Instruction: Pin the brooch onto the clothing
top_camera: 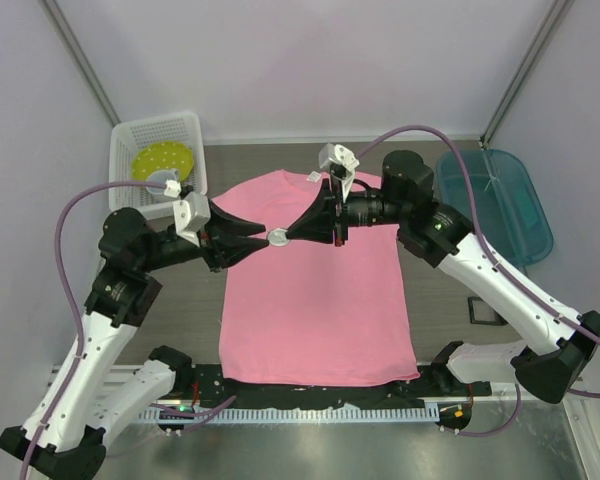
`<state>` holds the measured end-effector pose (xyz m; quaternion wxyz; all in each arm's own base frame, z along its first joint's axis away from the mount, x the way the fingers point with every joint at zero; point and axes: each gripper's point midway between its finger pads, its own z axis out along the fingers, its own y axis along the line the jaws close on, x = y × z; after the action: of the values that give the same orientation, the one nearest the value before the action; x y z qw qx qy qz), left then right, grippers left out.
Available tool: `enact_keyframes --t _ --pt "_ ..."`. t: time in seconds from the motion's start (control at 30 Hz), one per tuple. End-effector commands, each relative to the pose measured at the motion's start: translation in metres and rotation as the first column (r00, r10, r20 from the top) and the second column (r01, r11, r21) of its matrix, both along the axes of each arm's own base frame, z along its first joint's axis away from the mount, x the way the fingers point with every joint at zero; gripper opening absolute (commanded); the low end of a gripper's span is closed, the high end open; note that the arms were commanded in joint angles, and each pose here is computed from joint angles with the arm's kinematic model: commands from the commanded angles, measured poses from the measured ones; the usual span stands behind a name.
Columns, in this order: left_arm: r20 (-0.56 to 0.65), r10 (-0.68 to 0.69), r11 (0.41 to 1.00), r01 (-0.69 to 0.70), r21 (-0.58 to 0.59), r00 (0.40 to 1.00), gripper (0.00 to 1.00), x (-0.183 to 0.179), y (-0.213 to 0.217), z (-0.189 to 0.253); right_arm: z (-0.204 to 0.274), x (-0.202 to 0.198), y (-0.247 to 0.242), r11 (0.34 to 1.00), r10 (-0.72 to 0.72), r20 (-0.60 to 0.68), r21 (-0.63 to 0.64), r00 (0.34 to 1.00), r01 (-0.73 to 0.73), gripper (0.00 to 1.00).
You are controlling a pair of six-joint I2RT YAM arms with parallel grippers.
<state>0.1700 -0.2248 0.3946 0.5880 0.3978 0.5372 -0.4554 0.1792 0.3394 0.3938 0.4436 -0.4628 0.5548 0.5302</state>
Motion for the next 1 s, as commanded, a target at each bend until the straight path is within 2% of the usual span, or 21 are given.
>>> enact_keyframes --t 0.0,0.17,0.27,0.5,0.67,0.97 --pt "0.106 -0.083 0.977 0.060 0.203 0.991 0.33 -0.015 0.008 -0.028 0.011 -0.010 -0.007 1.000 0.028 0.066 -0.011 0.997 -0.028 0.01" --pt "0.050 -0.134 0.969 0.121 0.214 0.990 0.30 -0.019 0.004 -0.033 0.009 -0.010 -0.005 0.999 0.040 0.063 -0.019 0.997 -0.039 0.01" --pt "0.017 -0.118 0.970 0.111 0.215 0.993 0.30 -0.013 0.003 -0.037 0.010 -0.013 -0.005 0.999 0.050 0.065 -0.022 0.997 -0.048 0.01" --pt "-0.019 -0.078 0.981 0.080 0.177 0.997 0.33 -0.005 0.000 -0.033 0.002 -0.016 -0.003 0.997 0.061 0.070 -0.041 0.996 -0.058 0.01" --pt "-0.035 -0.107 0.980 0.111 0.163 0.994 0.34 -0.010 -0.002 -0.031 0.000 -0.016 -0.002 0.997 0.057 0.082 -0.050 0.995 -0.053 0.01" --pt "-0.071 -0.162 0.971 0.172 0.168 0.984 0.42 -0.020 -0.004 -0.033 -0.002 -0.016 -0.002 0.997 0.049 0.094 -0.060 0.994 -0.044 0.01"
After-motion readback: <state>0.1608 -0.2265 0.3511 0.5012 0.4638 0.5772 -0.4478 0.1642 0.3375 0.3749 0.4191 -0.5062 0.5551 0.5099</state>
